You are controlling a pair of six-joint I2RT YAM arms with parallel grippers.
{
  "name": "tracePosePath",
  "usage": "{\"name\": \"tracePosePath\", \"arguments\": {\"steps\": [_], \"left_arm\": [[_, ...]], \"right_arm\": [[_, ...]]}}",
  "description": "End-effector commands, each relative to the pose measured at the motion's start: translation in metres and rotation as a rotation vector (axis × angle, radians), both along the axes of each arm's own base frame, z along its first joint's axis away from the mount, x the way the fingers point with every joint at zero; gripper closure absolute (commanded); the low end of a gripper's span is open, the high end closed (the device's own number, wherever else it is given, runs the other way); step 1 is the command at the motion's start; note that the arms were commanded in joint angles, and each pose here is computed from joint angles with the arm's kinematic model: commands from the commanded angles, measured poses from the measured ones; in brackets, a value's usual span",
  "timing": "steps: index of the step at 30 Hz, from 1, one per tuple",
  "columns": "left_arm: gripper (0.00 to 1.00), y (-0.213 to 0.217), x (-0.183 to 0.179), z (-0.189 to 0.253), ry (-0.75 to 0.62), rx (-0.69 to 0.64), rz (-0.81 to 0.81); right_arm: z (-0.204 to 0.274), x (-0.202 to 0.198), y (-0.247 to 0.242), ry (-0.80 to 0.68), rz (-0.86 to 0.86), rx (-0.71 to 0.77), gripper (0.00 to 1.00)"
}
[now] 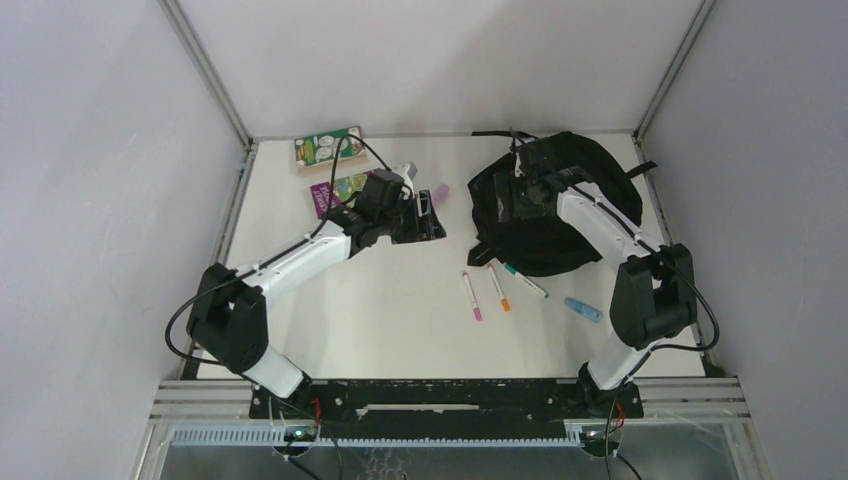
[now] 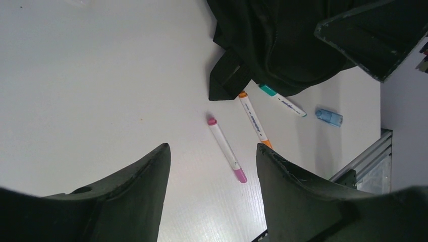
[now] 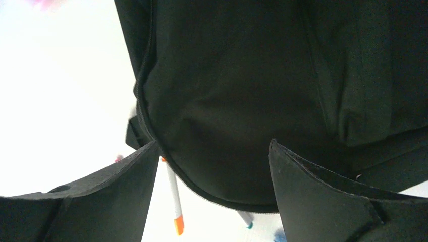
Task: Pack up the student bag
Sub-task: Adjust the student bag at the center of the board, then move the book to the center of the board.
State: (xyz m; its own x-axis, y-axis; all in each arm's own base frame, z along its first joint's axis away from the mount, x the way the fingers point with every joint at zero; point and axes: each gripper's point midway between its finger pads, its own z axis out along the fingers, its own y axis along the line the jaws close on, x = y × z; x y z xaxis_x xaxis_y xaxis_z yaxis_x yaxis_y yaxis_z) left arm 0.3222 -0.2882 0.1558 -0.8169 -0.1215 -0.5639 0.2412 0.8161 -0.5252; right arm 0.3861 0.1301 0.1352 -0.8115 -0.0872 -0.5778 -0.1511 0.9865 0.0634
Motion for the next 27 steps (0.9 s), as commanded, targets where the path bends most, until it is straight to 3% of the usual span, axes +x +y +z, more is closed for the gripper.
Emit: {"name": "tracePosePath", "arguments": {"steps": [1,12,18,21,24,27], "left_arm": [[0.33,-0.007,0.001,0.016,-0.024,-0.056,-0.012],[0.32,-0.001,-0.004,0.000,0.005,-0.015,0.011],[0.30,0.092,0.029,-0.018,0.040,0.162,0.348],[0.28,0.155,0.049,-0.016,-0.011,0.374,0.575],[0.18,0.192,0.072,-0.007,-0.070,0.576,0.662],[0.17,0.209,0.104,-0.001,-0.059,0.621,0.664]], "right_arm": [[-0.012,-0.013,-0.002,0.055,0.168,-0.126,0.14],[-0.025,-0.018,0.028,0.009,0.249,-0.138,0.13],[-0.010,-0.021,0.037,-0.051,0.229,-0.104,0.10],[0.008,-0.022,0.050,-0.089,0.232,-0.012,0.10],[0.025,-0.022,0.058,-0.128,0.205,0.051,0.09],[0.036,-0.028,0.069,-0.145,0.185,0.122,0.09]]}}
